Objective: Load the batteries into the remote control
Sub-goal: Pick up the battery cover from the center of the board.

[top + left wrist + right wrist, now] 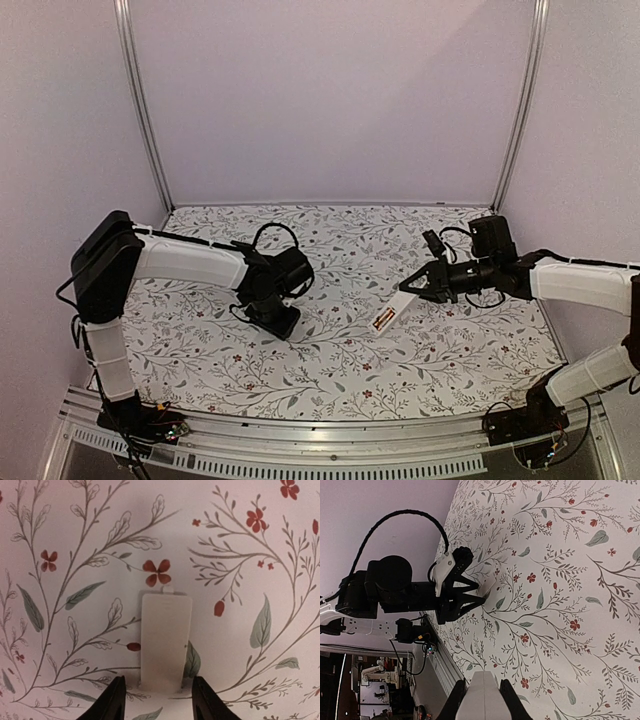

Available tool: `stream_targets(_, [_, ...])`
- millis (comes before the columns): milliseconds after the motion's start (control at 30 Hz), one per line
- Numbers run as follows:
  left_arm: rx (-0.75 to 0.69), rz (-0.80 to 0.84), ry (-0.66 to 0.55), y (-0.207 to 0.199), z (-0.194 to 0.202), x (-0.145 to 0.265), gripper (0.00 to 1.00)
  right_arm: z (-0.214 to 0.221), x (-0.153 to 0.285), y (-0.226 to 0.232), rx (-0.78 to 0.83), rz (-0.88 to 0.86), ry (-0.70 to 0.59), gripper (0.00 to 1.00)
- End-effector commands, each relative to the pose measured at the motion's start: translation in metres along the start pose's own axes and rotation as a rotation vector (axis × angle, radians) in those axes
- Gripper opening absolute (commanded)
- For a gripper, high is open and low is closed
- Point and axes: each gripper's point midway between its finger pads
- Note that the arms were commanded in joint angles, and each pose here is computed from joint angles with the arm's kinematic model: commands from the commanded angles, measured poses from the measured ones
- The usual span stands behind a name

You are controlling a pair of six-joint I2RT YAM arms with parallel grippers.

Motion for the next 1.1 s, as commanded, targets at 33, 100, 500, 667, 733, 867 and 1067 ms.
stream_targets(33, [-0.012,0.029,0.028,-0.003,0.001,-0.009,0.42,0.001,-0.001,-0.002,0.000,-0.009,-0.001,0.00])
stream_targets(100, [-0.015,0.034,0.038,-0.003,0.005,-0.010,0.38,0.001,-0.002,-0.002,-0.002,-0.009,0.001,0.00])
stream_targets(500, [-0.050,0.027,0.003,-0.003,-0.003,0.008,0.26,-0.004,-0.006,-0.003,0.012,-0.025,-0.013,0.00])
stream_targets(667, [-0.079,0.053,-0.061,-0.008,-0.016,0.034,0.26,-0.005,-0.009,-0.004,0.004,-0.037,-0.018,0.00])
stream_targets(733, [-0.098,0.067,-0.087,-0.012,-0.020,0.044,0.26,-0.005,-0.011,-0.004,-0.006,-0.046,-0.018,0.00])
stream_targets(867, [-0.150,0.112,-0.130,-0.025,-0.024,0.068,0.26,-0.007,-0.014,-0.005,-0.024,-0.067,-0.026,0.00])
stream_targets(1067, [-0.312,0.259,-0.234,-0.073,-0.023,0.129,0.25,-0.010,-0.014,-0.001,-0.050,-0.092,-0.040,0.00])
Point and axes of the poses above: each gripper's point midway between its finger pads, its own x axis back along the fingers, its own y axis along the line the jaws close on, z = x × y, and after that the axes turned 9 degrees about x, right-handed
